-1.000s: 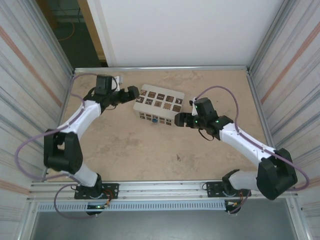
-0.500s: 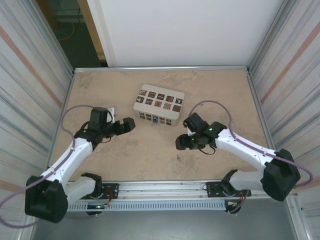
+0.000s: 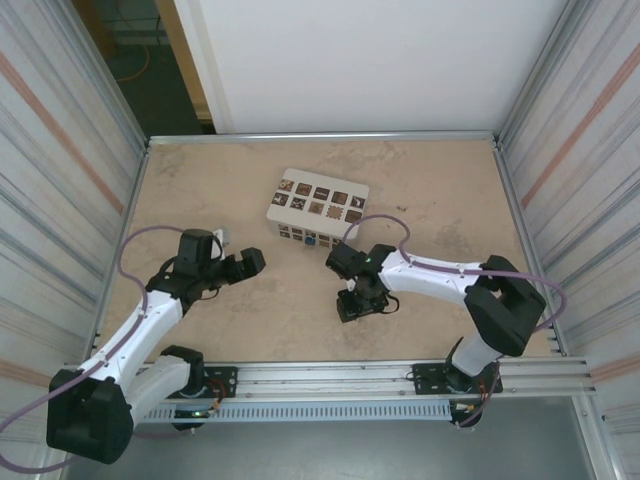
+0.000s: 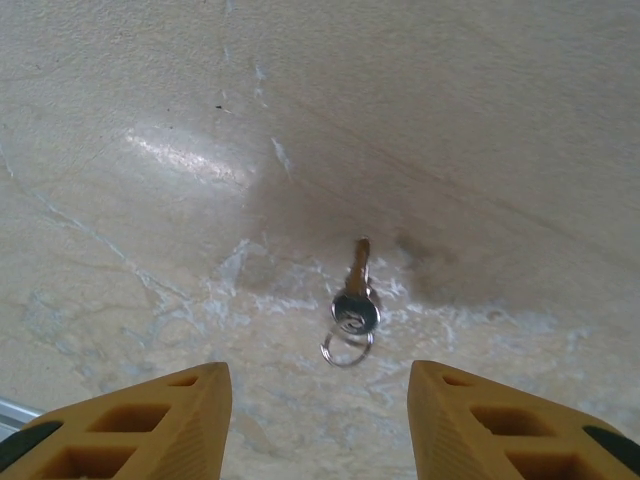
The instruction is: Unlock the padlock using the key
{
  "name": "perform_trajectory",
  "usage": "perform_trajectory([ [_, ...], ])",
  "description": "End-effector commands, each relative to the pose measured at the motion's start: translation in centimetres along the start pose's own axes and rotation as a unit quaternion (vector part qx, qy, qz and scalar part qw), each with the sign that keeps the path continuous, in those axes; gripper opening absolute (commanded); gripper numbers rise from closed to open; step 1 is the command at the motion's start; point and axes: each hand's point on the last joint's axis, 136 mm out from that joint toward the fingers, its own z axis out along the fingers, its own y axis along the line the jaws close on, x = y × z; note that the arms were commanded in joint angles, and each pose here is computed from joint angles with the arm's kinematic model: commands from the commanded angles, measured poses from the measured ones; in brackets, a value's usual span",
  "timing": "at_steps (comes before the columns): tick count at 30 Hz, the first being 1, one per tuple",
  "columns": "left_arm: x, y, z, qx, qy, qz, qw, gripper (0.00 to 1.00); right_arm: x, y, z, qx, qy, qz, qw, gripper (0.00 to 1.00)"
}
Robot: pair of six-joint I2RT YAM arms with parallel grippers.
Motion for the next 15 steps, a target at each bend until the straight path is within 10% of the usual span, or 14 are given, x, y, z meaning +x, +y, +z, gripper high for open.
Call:
perform_trajectory([
  [1, -0.5, -0.1, -0.4, -0.005, -0.01, 0.008, 1.0, 0.99, -0.2, -0.4, 0.5, 0.024, 0.01, -0.009, 1.0, 0.48],
  [15, -0.1, 0.5, -0.2, -0.018, 0.0, 0.01, 1.0, 0.99, 0.1, -0.5, 1.6, 0.035, 0.032, -0.017, 0.999, 0.39],
])
